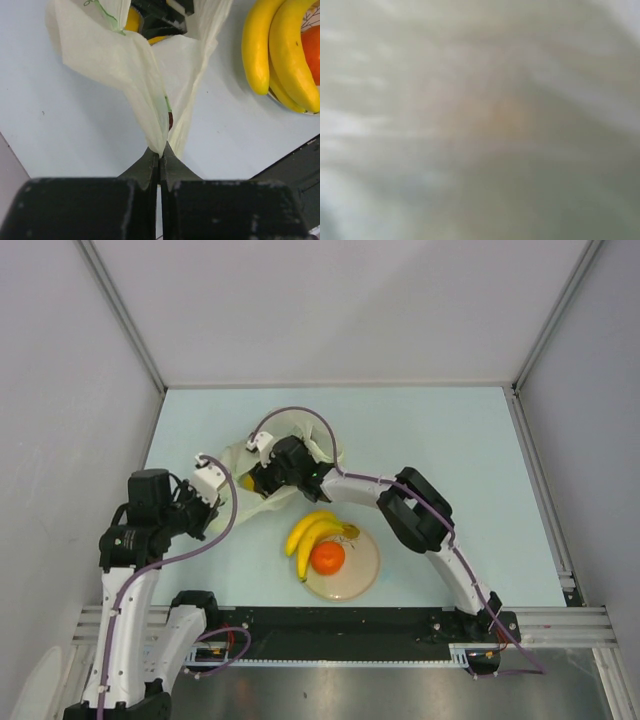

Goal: Take the fake fruits out of the plastic bag
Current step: Take out the fake fruit from the plastic bag, then place the fake fruit on the plate.

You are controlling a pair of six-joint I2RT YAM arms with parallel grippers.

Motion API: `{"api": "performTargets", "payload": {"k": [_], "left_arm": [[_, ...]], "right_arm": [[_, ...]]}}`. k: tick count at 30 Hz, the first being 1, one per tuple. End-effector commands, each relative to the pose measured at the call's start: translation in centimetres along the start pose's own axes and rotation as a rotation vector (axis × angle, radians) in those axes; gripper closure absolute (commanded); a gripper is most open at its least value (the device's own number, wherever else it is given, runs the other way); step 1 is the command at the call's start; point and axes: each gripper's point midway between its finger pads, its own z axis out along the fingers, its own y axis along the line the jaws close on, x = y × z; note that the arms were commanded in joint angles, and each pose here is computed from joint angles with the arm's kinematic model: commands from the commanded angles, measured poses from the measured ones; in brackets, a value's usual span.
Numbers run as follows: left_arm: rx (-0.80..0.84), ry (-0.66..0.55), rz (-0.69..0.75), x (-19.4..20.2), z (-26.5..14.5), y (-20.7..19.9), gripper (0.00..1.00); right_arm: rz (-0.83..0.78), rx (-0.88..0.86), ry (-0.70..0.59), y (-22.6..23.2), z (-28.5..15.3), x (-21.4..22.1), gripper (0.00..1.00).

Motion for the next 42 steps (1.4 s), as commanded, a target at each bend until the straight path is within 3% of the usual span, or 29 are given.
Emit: {"api": "performTargets", "payload": {"k": [1,4,9,13,21,24,30,35,42], "left_arm": [[-0.06,-0.046,0.007,-0.7,1.2,1.5,1.0],[-0.088,-0.049,0.006,-0.6,2.3,2.4,1.0],[-0.101,-0.109,-0.033,-2.3,4.2,3.6,1.0],[-0.072,-0.162,-0.09,-4.3,5.5,4.1,1.0],[0.048,-0.25,-0.267,-7.0,8.2,3.4,1.0],[0.086,-0.263,-0.299,-7.5,8.7,3.1,1.0],[0.12,-0.252,-0.314,-7.6,9.1,2.6,1.0],[0.121,-0.263,-0.335,-7.3,9.0,2.2,1.0],[0.125,-0.256,-0.354,-6.5,9.0,1.7,1.0]], "right_arm": [[-0.099,-0.153,-0.191,1.8,-6.7,-10.6,0.64],[-0.17,-0.25,-0.2,3.2,-10.6,-11.5,0.66],[-0.288,-0.403,-0.086,5.6,-15.8,-8.0,0.67],[-0.333,-0.433,-0.02,5.9,-19.2,-5.7,0.74],[-0.44,-0.378,-0.003,5.2,-25.5,-5.1,0.77],[-0.527,-0.377,0.026,4.5,-28.1,-3.9,0.84],[-0.6,-0.398,0.171,4.7,-32.8,2.4,1.0],[-0.58,-0.388,0.267,4.8,-34.6,8.2,1.0],[-0.479,-0.266,0.335,3.5,-33.4,12.1,1.0]]}}
